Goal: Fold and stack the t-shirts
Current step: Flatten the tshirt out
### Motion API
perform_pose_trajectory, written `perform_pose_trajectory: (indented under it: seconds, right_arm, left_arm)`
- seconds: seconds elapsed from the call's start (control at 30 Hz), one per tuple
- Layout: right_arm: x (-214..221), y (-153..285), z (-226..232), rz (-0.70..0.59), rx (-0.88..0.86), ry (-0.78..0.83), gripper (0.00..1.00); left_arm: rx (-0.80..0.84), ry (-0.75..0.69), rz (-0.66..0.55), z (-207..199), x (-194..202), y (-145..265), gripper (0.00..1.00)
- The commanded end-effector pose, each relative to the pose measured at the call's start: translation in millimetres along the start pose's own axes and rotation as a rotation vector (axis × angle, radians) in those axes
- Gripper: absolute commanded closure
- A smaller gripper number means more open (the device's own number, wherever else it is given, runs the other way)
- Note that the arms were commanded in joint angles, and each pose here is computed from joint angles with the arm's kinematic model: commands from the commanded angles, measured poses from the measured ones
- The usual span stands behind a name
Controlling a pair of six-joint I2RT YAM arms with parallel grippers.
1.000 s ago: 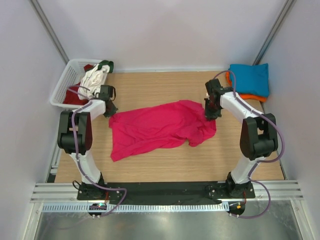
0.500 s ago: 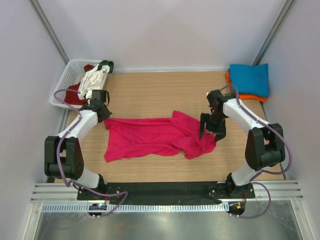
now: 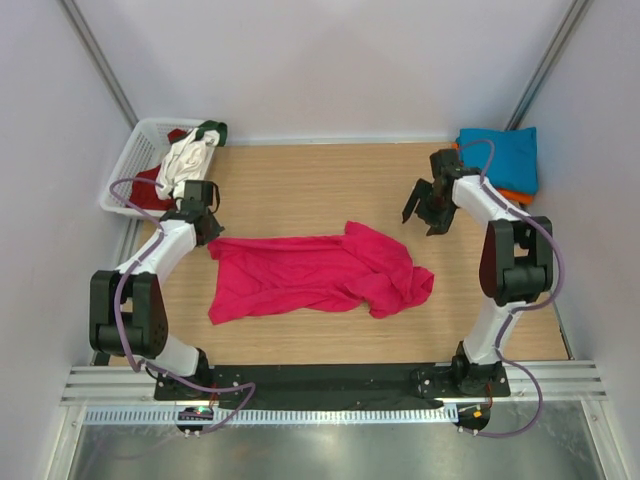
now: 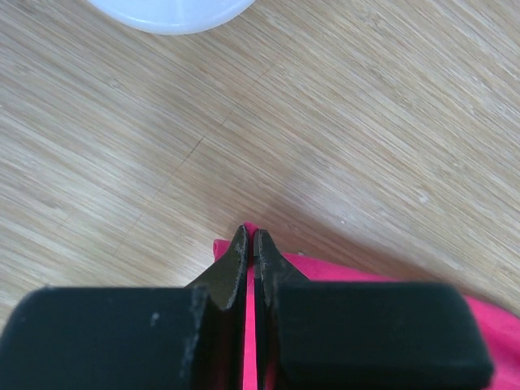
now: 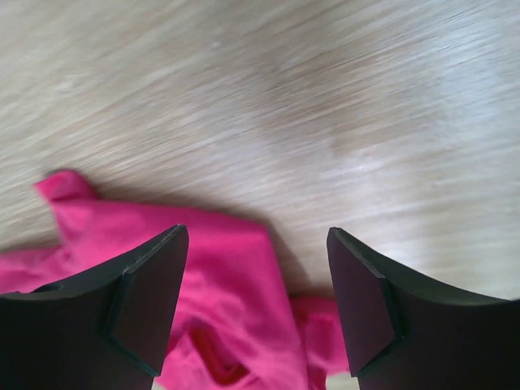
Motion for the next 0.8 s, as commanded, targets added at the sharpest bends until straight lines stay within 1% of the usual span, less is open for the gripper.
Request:
perform_pose_trajectory:
  seconds: [0.0,0.07,0.13,0.33,0.47,0.57,0.67,0.7,0.77]
  right_arm:
    - [6.0,-28.7,6.6,0.004,-0.037,-0.024,0.25]
    - [9.4,-33.7,10.9,0.010,-0.067,-0.026,0.26]
    - [17.3,-37.6,8.2,0.031,-0.062,-0.033,0.26]
    - [47.0,-45.8,10.4,0.093,-0.111,-0.058,0.35]
    - [67.2,-51.2,13.3,0.122,-0.135,-0.080,0.36]
    - [71.9,-53.0,14.3,0.128,-0.147,-0.100,0.42]
    - [71.1,-51.5,17.6,0.122,-0.167,-0.106,0.59]
    - [67.3,-50.0,19.9,0.111,-0.173,-0.103,0.73]
    - [51.2,-44.8,22.4,0.067,-0.168,-0.083,0.90]
  left_arm:
    - [0.020,-0.005,-0.030,-4.4,-10.0,0.2,1.00]
    - [0.019,-0.006,-0.029,-3.9,-9.5,0.5,1.00]
    - [0.020,-0.009,-0.026,-4.0,-8.8,0.1,1.00]
    - [0.014,-0.012,-0.020,-2.4,-7.0,-0.3,1.00]
    - [0.011,-0.017,-0.017,-2.5,-6.4,-1.9,1.00]
    - [0.013,-0.019,-0.009,-4.2,-5.8,-3.5,1.00]
    - [0.019,-0.016,-0.014,-6.7,-8.5,-2.8,1.00]
    - [0.023,-0.021,-0.016,-8.1,-10.1,-2.4,1.00]
    - [0.032,-0.026,-0.029,-12.5,-16.6,-0.7,1.00]
Point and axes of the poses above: each gripper's point midway between its finger pads, its own y axis back along the fingers, its own z axis along the line the jaws close on, x = y × z, the point moved 1 cm from there along y, back along the fingers, and after that the axes turned 10 degrees about y, right-handed, at the moved point
